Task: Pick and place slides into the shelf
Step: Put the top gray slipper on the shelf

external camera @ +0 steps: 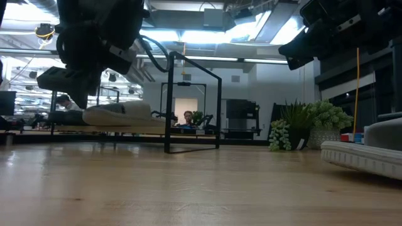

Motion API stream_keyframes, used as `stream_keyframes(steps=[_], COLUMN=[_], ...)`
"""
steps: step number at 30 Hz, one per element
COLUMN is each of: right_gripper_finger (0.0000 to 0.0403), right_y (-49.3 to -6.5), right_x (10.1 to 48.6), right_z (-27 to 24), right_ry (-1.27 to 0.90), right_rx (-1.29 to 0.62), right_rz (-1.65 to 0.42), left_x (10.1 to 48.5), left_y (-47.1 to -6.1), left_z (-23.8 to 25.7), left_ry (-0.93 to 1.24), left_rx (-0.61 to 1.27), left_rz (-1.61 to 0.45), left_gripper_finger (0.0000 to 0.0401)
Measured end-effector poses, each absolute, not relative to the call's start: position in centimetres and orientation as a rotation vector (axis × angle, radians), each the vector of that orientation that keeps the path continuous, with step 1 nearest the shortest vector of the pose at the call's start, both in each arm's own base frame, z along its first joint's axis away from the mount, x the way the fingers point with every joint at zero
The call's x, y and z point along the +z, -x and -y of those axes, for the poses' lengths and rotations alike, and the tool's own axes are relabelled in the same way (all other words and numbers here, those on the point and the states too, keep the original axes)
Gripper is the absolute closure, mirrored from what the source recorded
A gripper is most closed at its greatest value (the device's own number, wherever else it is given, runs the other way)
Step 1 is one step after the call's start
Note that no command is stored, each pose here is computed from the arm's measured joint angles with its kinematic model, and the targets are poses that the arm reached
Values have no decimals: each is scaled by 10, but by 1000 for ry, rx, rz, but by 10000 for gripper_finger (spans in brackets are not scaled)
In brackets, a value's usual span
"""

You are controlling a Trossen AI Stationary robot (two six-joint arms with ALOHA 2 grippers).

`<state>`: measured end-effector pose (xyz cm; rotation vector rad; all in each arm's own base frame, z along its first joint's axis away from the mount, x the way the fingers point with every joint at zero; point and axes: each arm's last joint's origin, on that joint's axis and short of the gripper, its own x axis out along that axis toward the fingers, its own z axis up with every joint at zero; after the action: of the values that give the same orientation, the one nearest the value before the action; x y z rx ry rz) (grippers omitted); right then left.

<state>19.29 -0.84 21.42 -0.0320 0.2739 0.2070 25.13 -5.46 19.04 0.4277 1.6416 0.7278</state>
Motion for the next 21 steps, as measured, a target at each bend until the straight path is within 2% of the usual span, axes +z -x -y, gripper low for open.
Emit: stream_keyframes(steps=[10,21], right_gripper_finger=[397,397], right_y=[-193,-193], right_x=[214,214], right_z=[8,8], right_ry=[31,33], right_rx=[207,207], right_rz=[-274,-272], left_x=[193,222], left_y=[-247,-255], left_z=[62,77], left_ry=[-547,-481], left_rx=[669,622], left_rz=[-1665,-1382], left_gripper_finger=[189,189])
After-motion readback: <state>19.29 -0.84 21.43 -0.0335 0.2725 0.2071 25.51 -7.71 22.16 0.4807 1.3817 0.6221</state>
